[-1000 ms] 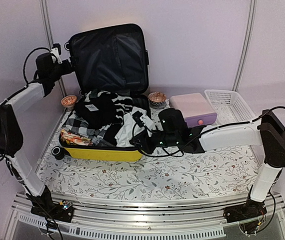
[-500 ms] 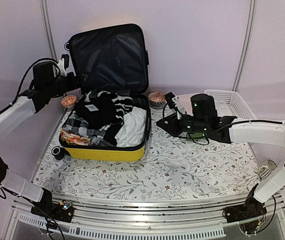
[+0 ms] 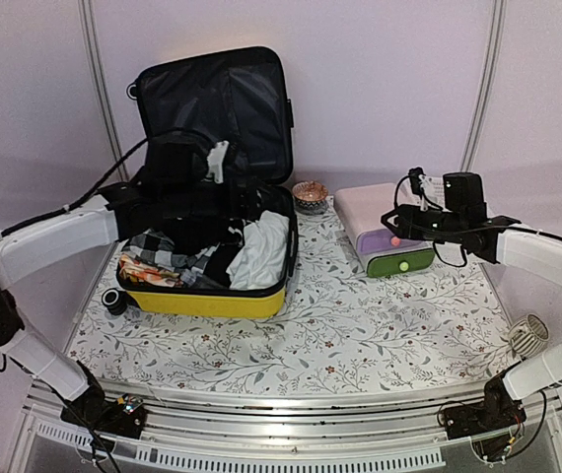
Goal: Open, take out, and arrange the luggage
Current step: Move the storage box to the corner of the board.
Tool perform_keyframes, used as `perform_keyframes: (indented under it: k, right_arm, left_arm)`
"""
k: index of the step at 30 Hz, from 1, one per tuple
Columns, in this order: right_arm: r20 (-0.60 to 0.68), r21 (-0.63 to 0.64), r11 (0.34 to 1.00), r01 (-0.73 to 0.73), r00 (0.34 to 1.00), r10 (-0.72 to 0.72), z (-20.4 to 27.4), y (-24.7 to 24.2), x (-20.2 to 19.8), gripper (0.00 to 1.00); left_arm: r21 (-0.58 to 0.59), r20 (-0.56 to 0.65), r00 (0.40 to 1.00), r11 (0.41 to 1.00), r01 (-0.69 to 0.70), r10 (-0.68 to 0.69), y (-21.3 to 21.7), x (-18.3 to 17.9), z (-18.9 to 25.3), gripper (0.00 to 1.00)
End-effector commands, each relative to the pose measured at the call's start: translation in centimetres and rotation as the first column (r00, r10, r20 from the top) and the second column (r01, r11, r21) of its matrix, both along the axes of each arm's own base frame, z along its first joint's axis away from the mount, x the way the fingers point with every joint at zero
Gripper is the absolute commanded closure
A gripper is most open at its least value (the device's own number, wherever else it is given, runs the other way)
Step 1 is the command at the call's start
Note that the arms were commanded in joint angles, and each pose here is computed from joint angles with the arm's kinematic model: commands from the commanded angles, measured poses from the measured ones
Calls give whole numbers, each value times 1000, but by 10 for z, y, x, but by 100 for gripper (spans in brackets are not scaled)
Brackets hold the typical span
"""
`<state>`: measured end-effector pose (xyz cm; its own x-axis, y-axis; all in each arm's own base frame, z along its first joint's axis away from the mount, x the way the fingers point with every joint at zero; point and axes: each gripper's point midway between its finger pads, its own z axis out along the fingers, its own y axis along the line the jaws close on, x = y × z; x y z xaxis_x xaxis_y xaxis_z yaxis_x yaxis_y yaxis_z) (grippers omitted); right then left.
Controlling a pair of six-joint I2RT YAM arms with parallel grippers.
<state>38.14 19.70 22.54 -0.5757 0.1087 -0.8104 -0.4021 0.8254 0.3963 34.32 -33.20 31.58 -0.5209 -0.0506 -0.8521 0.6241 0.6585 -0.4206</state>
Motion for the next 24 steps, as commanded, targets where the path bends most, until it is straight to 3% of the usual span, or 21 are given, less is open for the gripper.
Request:
perform_keyframes:
  k: [1,3,7,12,15,18,20,22,24]
  right_arm:
    - [-70,69,996,58,996,-53,-3,-29,-7,56]
    - [-72,92,990,105,993,-98,2,-46,-2,56]
    - [-82,119,970,210,976,-202,15,-71,9,58]
    - [-158,68,934,350,928,-337,23,-92,28,79]
    - [-146,21,919,395,910,-388,22,-102,37,95]
    - [-115,-30,880,474,873,-474,20,-120,44,98]
    - [-94,-53,854,518,849,-520,21,-130,46,98]
    - [-75,-67,838,542,835,-546,23,-135,50,98]
    - [-62,-87,833,546,832,-551,24,-137,56,98]
  left_arm:
    - [-13,-105,994,1000,-23,21,-28,12,-25,2]
    - [-59,-119,986,990,-125,117,-20,32,-24,2]
    - [-320,-105,994,947,-29,-5,-14,30,-21,2]
    - [-198,-194,981,980,-29,-10,-53,46,-49,2]
    - [-212,-250,968,975,-61,6,-69,54,-68,5]
    - [-177,-332,942,977,-120,55,-84,69,-96,13]
    - [-142,-379,923,981,-133,71,-100,77,-122,25]
    - [-130,-388,919,983,-129,70,-117,82,-134,52]
    - [-124,-390,918,984,-126,68,-136,90,-139,92]
